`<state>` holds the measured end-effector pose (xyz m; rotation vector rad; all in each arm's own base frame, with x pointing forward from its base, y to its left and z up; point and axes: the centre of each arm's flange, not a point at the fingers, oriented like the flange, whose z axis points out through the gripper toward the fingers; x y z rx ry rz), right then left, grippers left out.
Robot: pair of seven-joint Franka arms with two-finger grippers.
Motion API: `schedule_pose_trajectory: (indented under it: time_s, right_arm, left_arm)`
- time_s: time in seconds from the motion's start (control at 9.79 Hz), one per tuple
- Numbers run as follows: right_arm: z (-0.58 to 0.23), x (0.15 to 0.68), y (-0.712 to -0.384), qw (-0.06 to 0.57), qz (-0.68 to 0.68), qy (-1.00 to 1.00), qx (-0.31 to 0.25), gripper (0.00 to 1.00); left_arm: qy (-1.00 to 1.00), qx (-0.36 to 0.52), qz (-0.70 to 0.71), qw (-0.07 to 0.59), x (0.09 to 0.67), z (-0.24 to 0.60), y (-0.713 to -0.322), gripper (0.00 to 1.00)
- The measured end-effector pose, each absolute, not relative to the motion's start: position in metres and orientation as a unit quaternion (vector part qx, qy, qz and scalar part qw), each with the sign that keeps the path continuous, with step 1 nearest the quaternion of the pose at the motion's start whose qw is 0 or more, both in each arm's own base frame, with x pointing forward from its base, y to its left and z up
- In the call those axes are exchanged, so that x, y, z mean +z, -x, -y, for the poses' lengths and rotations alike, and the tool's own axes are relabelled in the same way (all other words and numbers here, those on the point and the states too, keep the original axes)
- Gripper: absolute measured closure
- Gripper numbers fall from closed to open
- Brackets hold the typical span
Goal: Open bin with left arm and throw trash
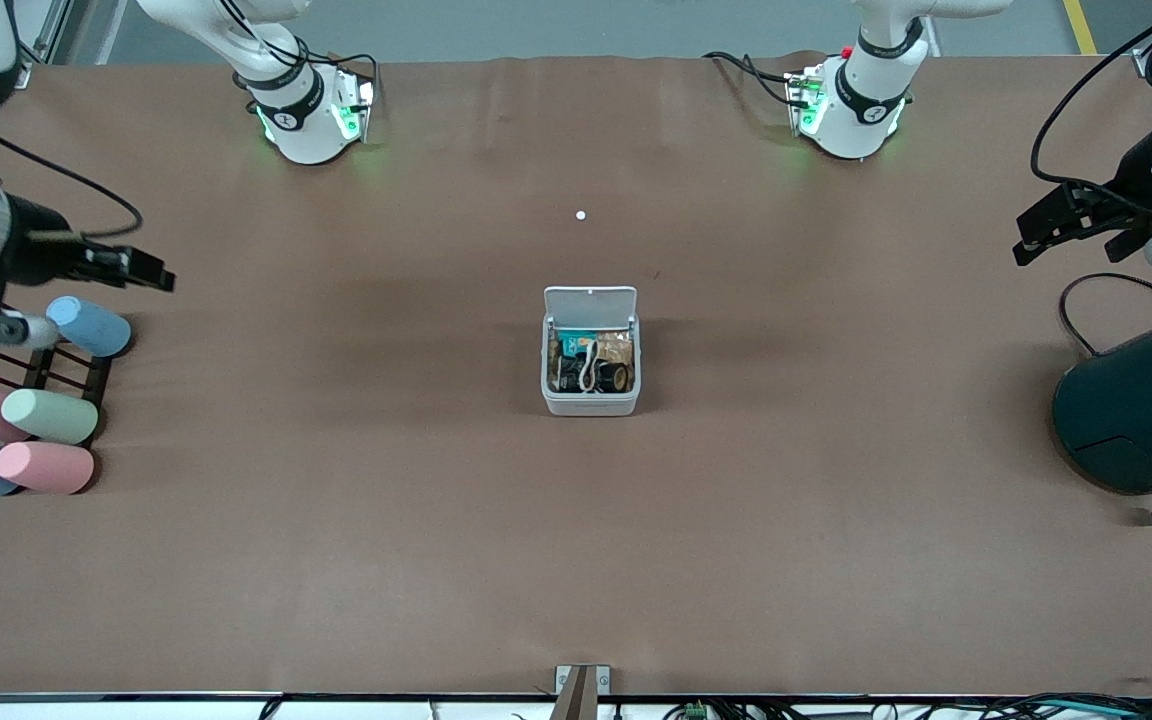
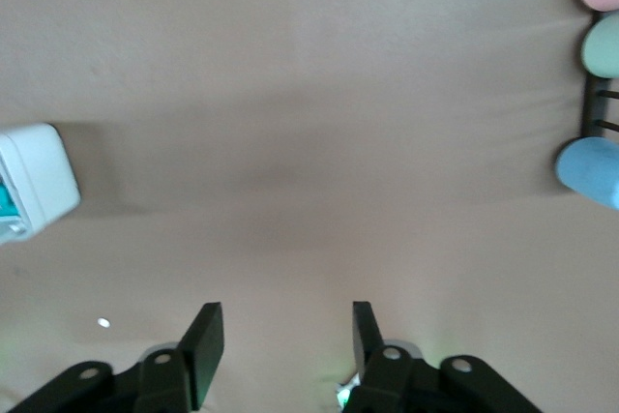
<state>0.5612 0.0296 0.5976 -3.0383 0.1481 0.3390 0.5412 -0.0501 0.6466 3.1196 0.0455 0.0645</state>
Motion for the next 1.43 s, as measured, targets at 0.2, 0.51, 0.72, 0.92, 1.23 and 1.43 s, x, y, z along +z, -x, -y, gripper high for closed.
schedule_pose_trajectory:
  time_s: [0.2, 0.51, 0.72, 0.92, 1.23, 1.43]
  right_arm:
    - [-0.027, 0.604, -0.549, 0.028, -0.043, 0.993, 0.105, 0.08]
    - [-0.017, 0.604, -0.547, 0.015, -0.047, 0.993, 0.107, 0.01]
    - [-0.009, 0.614, -0.546, 0.017, -0.051, 0.994, 0.094, 0.0]
    - [-0.01, 0.626, -0.547, 0.017, -0.05, 0.995, 0.08, 0.0]
    - [-0.01, 0.628, -0.551, 0.019, -0.049, 0.997, 0.063, 0.0]
    - [-0.009, 0.629, -0.552, 0.02, -0.035, 0.998, 0.057, 0.0]
  left_arm:
    - [-1.0, 0.021, -0.015, 0.01, 0.647, 0.05, -0.541, 0.0]
    - [-1.0, 0.021, -0.015, 0.01, 0.647, 0.05, -0.541, 0.0]
    - [-1.0, 0.021, -0.015, 0.01, 0.647, 0.05, -0.541, 0.0]
    - [-1.0, 0.021, -0.015, 0.01, 0.647, 0.05, -0.541, 0.0]
    - [-1.0, 0.02, -0.017, 0.01, 0.647, 0.047, -0.541, 0.0]
    - [-1.0, 0.02, -0.017, 0.01, 0.647, 0.047, -0.541, 0.0]
